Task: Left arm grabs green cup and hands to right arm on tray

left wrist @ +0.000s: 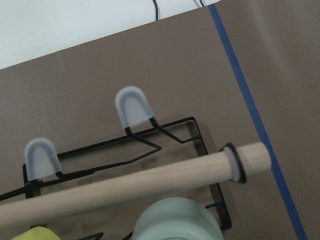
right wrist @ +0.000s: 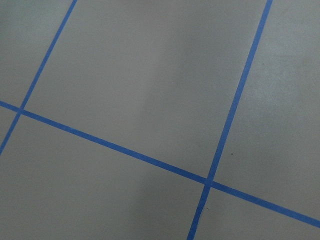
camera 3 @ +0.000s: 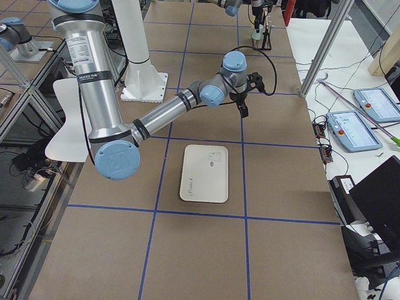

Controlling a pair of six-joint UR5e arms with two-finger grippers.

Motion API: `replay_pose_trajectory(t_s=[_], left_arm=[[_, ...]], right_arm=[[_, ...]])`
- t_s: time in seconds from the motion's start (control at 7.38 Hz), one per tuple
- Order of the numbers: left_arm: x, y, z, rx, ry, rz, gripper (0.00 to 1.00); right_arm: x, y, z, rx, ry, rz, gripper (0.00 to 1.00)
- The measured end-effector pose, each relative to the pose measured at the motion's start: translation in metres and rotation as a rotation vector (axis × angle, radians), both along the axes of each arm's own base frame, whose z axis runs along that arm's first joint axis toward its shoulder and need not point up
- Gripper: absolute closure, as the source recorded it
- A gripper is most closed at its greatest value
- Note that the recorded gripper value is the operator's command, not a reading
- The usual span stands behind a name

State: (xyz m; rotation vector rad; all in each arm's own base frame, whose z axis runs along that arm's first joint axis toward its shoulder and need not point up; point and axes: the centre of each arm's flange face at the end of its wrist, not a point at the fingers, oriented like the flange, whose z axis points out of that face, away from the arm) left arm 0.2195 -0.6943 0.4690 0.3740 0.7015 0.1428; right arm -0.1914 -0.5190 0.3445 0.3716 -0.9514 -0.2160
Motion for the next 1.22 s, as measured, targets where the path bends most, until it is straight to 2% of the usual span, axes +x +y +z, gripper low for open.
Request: replay_pose_trajectory(t_s=[0.14,0.27,0.81,1.22], left_arm=[[0.0,0.001,0.001,-0.001,0.0,0.002,0.8],[-0.001,0.002,0.0,0.0,0.002,0.003,0.83],[-0.01,0.008,-0.036,0.051,0.036,0.004,0.87],[-0.061,0.021,-0.094,0.04,0.079,-0.022,0.9]], right_arm=[[0.0,0.0,0.0,0.0,0.0,0.0,0.0],[0.0,0.0,0.0,0.0,0.0,0.0,0.0],[0.0,0.0,0.0,0.0,0.0,0.0,0.0],[0.0,0.0,0.0,0.0,0.0,0.0,0.0]])
